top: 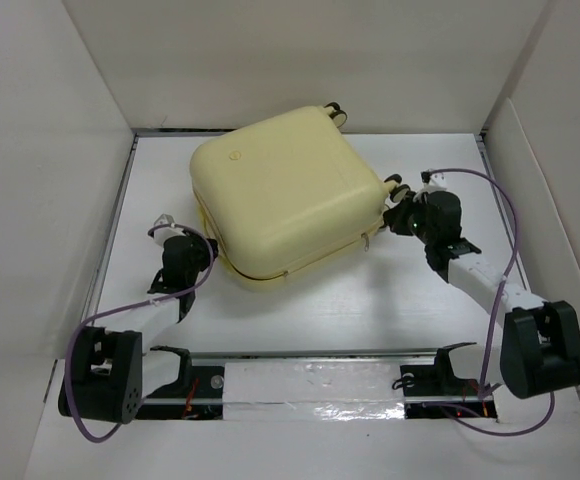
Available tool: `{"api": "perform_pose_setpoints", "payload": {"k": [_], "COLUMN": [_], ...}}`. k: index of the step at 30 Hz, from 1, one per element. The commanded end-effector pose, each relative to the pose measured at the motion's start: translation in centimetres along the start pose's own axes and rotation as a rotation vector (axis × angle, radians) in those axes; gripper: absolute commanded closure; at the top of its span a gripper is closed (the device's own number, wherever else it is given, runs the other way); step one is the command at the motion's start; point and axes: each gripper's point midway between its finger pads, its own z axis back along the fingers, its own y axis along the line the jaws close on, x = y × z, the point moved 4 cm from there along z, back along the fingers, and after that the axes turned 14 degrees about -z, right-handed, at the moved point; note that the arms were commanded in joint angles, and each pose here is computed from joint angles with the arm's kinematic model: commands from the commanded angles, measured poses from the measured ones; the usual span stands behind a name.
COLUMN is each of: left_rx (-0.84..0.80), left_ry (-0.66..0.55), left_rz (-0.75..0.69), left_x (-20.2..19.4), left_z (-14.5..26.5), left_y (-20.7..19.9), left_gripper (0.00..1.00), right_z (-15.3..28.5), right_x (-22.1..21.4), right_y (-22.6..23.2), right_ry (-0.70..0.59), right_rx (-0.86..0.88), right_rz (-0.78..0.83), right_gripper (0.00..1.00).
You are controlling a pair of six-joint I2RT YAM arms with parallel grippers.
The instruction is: Pack the luggage
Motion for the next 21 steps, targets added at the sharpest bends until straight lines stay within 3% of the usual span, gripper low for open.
{"api": "perform_pose_setpoints", "payload": {"k": [1, 7, 14, 17, 19, 21], "left_rx": [-0.083, -0.181, -0.233, -0.252, -0.262, -0.245], "left_ry": [0.013, 0.048, 0.07, 0.076, 0.075, 0.076], "left_rz": [-0.002, -0.043, -0.047, -0.023, -0.021, -0.029], "left_x": [-1.1, -3.4, -4.5, -4.8, -4.8, -4.7], "left_z": [1.3, 3.7, 5.9, 6.5, 6.7, 6.6], "left_y": [-0.4, -2.5, -4.4, -4.7, -5.0, -4.9], "left_gripper": [1.0, 1.0, 1.0, 1.0, 1.0, 0.96], "right_z": [-1.5, -2.6, -1.2, -0.4, 1.1, 4.0], "right_x": [5.8, 9.3, 11.6, 10.0, 8.6, 5.7], "right_y": [6.3, 7.1, 6.3, 6.4, 7.6, 9.3], "right_ry": [-0.154, -0.183, -0.217, -0.131, -0.121, -0.116], "right_rx": [0.214, 0.211, 0.146, 0.168, 0.227, 0.303], "right_rz": [0.059, 0.077, 0.103, 0.115, 0.136, 0.189], "right_gripper": [0.97, 0.94, 0.74, 0.7, 0.7, 0.87]}}
